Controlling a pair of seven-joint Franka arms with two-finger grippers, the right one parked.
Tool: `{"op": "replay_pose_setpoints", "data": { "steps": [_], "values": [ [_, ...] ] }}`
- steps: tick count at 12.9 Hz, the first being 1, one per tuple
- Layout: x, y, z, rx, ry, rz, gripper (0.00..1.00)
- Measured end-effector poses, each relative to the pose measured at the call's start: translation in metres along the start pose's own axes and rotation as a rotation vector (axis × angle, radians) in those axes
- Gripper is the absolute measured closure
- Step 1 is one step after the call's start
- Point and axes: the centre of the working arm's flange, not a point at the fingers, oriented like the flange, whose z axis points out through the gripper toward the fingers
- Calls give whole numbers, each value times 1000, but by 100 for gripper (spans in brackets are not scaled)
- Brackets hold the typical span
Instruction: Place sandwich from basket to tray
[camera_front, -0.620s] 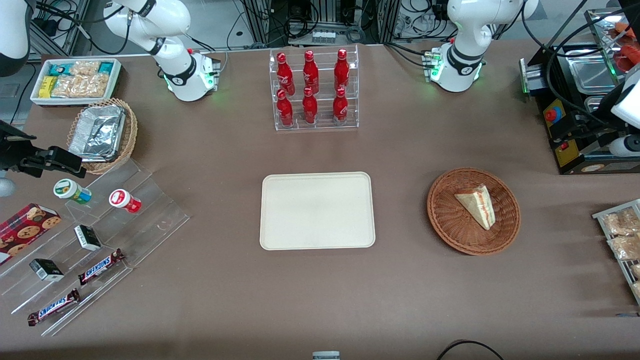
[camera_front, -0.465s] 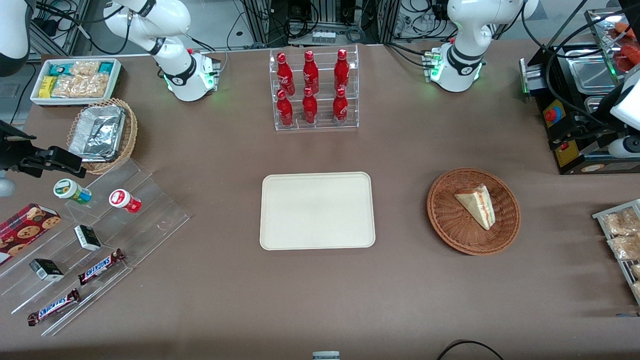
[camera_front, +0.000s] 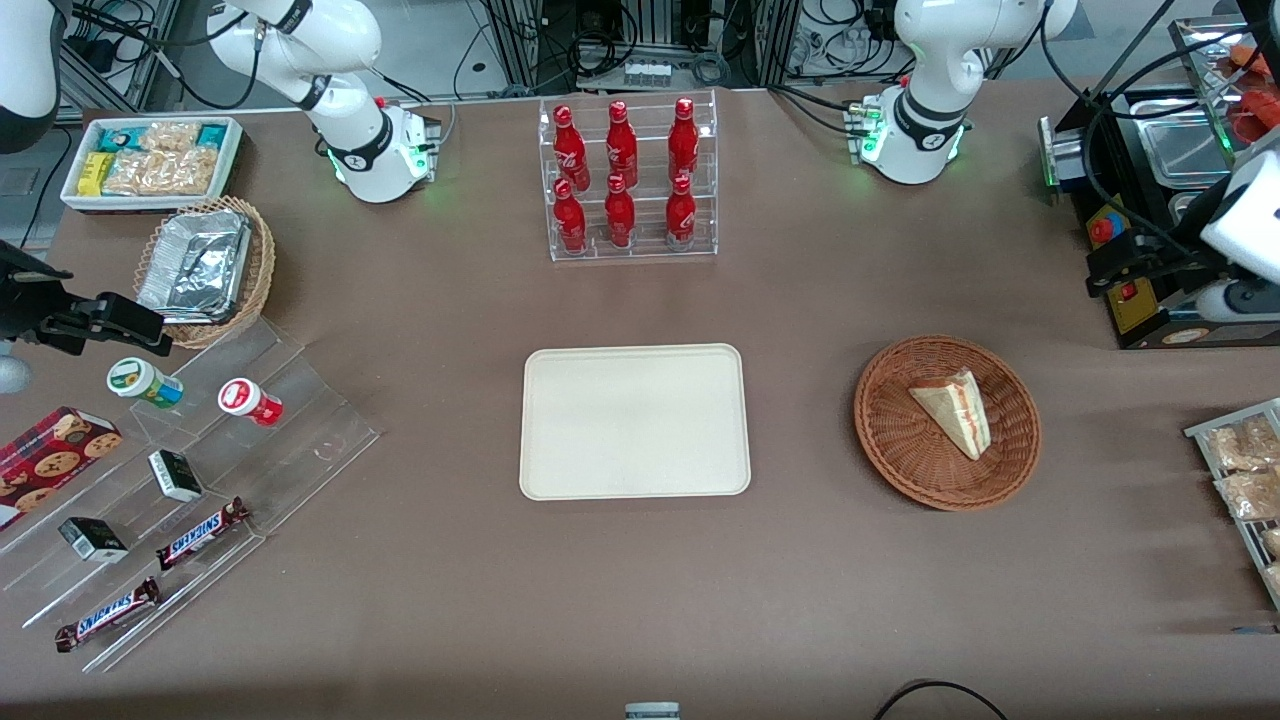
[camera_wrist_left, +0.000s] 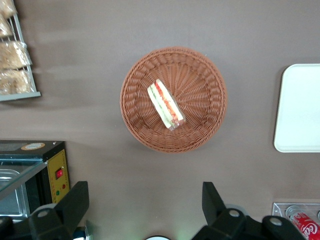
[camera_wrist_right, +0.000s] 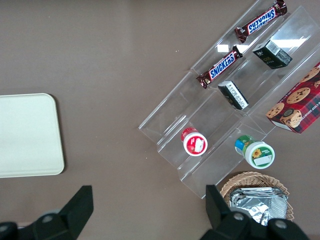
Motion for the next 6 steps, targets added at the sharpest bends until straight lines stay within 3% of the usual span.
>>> {"op": "replay_pose_setpoints", "data": {
  "steps": [6],
  "values": [
    [16, 8, 96, -2, 12, -192, 0]
  ]
}}
